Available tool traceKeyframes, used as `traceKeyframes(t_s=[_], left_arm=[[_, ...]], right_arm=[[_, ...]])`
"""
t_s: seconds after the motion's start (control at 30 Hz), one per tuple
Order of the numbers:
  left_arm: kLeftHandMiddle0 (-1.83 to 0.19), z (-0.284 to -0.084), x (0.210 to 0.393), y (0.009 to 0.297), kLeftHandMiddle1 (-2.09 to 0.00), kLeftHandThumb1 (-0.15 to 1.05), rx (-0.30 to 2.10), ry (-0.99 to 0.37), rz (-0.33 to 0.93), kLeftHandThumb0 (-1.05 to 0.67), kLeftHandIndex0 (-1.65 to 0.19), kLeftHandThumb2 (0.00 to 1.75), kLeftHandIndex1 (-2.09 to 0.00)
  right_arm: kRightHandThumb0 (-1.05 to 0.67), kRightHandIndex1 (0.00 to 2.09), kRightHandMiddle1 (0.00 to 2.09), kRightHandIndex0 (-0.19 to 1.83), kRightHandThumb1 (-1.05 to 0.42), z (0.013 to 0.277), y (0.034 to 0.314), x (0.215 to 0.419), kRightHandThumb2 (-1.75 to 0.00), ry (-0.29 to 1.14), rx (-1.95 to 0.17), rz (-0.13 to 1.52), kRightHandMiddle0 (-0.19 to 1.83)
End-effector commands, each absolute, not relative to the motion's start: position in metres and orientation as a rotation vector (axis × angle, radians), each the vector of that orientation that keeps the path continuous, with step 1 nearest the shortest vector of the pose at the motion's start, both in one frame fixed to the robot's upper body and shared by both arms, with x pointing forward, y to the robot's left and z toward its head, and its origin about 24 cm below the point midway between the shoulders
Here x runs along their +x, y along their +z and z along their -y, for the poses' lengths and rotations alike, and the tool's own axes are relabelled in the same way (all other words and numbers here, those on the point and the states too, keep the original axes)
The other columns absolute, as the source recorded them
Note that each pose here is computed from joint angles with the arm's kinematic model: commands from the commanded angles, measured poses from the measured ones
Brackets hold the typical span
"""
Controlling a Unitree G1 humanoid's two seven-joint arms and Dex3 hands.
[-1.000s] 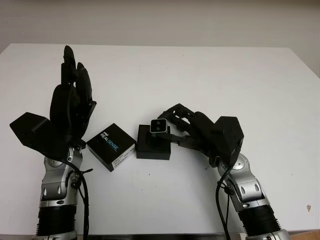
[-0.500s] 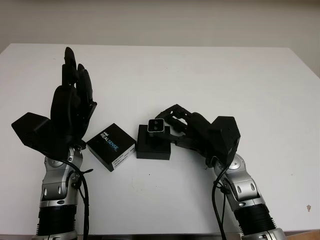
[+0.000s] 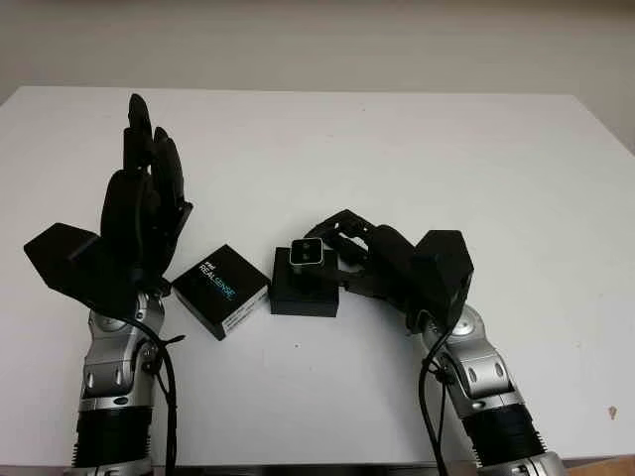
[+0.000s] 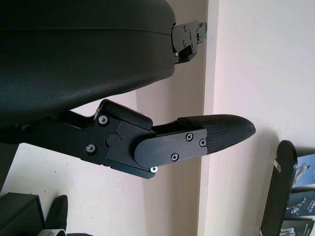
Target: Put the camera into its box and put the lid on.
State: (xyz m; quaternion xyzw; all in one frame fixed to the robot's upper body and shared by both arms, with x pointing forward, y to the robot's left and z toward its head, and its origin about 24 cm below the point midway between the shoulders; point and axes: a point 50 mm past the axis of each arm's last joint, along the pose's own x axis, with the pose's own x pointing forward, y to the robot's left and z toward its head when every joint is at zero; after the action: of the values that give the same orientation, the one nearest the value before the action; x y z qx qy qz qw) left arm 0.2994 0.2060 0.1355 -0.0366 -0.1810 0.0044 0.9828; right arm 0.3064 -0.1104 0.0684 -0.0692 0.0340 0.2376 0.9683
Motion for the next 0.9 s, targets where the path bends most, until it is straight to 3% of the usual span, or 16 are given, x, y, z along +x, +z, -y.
traceKeyframes(t_s=[0.0, 0.87], left_arm=[[0.19, -0.2060, 0.2996, 0.1371, 0.00, 1.05, -0.075, 0.008, 0.372, -0.80, 0.19, 0.59, 0.00], [0.19, -0.2055, 0.2995, 0.1375, 0.00, 1.05, -0.072, 0.004, 0.372, -0.80, 0.19, 0.58, 0.00]], right_arm=[[-0.39, 0.06, 1.64, 0.23, -0.96, 0.1077, 0.0719, 0.3076, -0.05, 0.491, -0.148, -0.053, 0.28], [-0.39, 0.05, 1.63, 0.22, -0.96, 0.1070, 0.0663, 0.3063, -0.05, 0.526, -0.232, -0.025, 0.28]])
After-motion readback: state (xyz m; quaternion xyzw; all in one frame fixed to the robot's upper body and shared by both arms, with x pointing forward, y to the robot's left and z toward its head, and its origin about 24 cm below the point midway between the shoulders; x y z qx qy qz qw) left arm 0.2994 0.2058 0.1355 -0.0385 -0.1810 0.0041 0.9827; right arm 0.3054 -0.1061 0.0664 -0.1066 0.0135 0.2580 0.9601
